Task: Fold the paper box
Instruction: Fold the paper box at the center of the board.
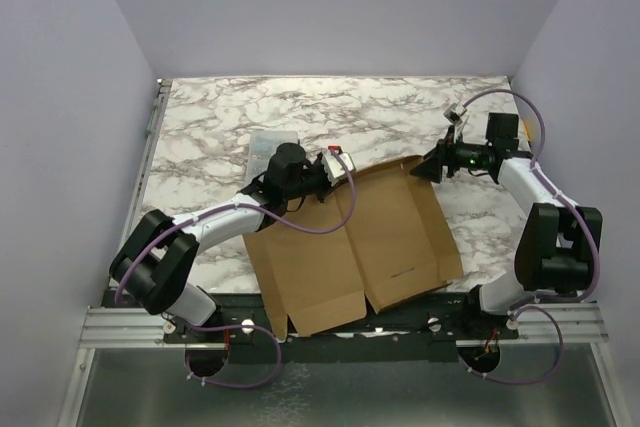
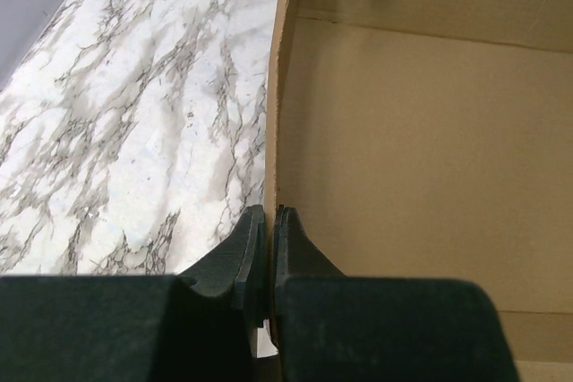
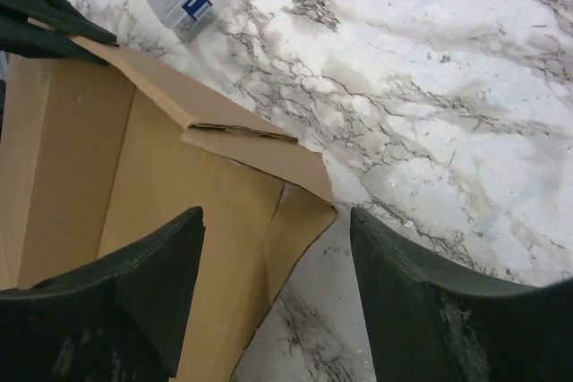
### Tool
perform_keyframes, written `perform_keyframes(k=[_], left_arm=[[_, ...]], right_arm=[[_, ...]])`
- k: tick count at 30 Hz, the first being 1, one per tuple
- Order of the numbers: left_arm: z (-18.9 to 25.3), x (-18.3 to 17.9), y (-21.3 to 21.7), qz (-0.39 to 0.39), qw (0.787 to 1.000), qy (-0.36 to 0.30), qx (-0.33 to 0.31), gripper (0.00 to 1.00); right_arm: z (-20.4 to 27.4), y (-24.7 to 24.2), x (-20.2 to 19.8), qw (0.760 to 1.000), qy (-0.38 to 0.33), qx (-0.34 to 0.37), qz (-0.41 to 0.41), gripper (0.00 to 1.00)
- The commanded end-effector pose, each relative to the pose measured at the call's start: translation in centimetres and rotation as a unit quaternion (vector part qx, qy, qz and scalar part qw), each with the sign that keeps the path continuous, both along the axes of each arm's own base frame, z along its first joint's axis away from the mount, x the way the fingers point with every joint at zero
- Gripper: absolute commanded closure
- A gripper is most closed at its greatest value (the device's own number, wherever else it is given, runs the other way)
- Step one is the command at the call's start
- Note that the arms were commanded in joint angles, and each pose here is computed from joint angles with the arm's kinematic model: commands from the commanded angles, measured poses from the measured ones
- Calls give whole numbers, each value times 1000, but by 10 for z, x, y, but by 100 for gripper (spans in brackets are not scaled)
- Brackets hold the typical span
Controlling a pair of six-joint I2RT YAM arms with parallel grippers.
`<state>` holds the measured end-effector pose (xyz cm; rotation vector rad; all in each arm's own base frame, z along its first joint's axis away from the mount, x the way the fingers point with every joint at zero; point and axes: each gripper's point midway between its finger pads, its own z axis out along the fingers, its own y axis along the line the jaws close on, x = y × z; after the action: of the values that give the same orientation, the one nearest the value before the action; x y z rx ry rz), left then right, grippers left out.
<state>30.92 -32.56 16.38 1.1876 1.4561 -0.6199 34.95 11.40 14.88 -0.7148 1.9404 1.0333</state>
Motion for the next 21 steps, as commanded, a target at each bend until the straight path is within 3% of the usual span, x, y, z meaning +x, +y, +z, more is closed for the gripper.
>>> perform_keyframes(k=[1,3,5,6,12,18,21], left_arm=[[18,-3,-7,-9,999,1,-41,100],[18,-3,-8,-8,999,6,-47,100],[20,-4,-11,-11,998,12,-53,100],[19,-4,-11,-11,998,15,-54,100],[19,-5,-10,3,997,36,-67,100],[14,-6,-15,-2,993,80,-85,100],[-6,-4,-18,1,988,128,-83,93]], right_arm=[[17,7,2,997,-73,-25,5,36],[16,11,2,995,-87,-42,6,47],[17,14,4,994,-96,-56,1,66],[18,14,5,993,-98,-60,-4,68],[20,16,8,988,-118,-94,-24,76],[17,27,13,973,-166,-161,-30,77],[2,20,19,968,-154,-193,-46,79]])
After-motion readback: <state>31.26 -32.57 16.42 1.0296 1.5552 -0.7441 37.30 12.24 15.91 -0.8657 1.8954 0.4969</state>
